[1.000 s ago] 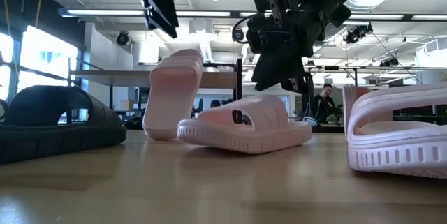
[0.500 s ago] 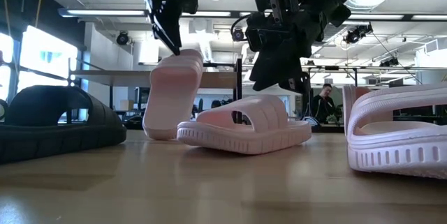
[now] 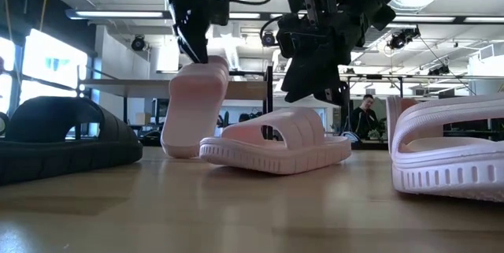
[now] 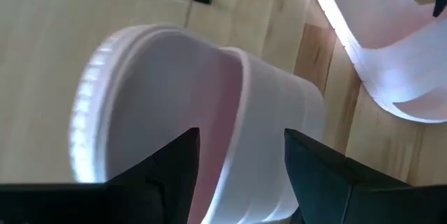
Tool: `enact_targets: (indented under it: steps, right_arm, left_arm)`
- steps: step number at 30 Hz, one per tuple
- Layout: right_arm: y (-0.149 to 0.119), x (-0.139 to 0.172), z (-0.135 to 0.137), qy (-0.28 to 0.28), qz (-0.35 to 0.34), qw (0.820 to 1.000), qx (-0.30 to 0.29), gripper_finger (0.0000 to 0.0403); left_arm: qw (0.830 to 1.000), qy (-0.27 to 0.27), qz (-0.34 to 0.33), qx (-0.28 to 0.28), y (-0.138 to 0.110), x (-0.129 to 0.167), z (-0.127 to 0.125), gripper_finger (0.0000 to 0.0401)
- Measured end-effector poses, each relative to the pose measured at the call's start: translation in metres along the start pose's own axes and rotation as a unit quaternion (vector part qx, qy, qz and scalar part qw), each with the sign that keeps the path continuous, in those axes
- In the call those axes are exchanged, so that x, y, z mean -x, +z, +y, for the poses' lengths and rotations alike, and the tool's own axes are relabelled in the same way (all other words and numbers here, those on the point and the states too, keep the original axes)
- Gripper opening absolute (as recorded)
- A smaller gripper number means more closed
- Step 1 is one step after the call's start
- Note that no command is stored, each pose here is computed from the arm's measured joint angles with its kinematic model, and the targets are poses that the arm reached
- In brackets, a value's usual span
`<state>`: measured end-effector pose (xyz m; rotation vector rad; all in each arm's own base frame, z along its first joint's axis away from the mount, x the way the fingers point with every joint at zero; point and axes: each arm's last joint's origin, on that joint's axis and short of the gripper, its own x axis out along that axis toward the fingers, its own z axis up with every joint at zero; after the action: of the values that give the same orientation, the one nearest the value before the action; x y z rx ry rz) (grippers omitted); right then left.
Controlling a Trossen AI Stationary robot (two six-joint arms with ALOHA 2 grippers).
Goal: Pick and place slides into the shelf
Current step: Put the pink slide on the shelf
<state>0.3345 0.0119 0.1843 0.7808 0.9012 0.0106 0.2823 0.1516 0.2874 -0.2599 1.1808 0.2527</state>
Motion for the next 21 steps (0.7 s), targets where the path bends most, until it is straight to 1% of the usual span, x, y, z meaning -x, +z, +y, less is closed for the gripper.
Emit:
enact_targets:
  steps: [6,9,11,15,21]
  right_arm:
    - [-0.0001,-0.0001,-0.0002,-0.001,0.0,1.0,0.0,0.0071]
    - [-0.0001,-0.0001,-0.0004,-0.003,0.0,1.0,-0.001,0.0071]
    - [-0.0002,-0.0001,-0.0004,-0.003,0.0,1.0,0.0,0.0071]
    - [-0.0001,-0.0001,-0.0006,-0.007,-0.003,1.0,0.003,0.0071]
    - [0.0001,-0.0001,-0.0008,-0.011,-0.006,1.0,0.005,0.0071]
  left_arm:
    - [0.999,-0.036,0.01,-0.006,0.001,-0.0079,-0.0006,0.0195]
    - [0.999,-0.039,0.009,-0.014,0.001,-0.0077,-0.0011,0.0192]
    - [0.999,-0.044,0.009,-0.019,0.0008,-0.0076,-0.0014,0.0182]
    - [0.998,-0.053,0.021,-0.02,-0.0019,-0.007,-0.0021,0.014]
    - [0.998,-0.058,0.026,-0.029,-0.0032,-0.0068,-0.0025,0.0041]
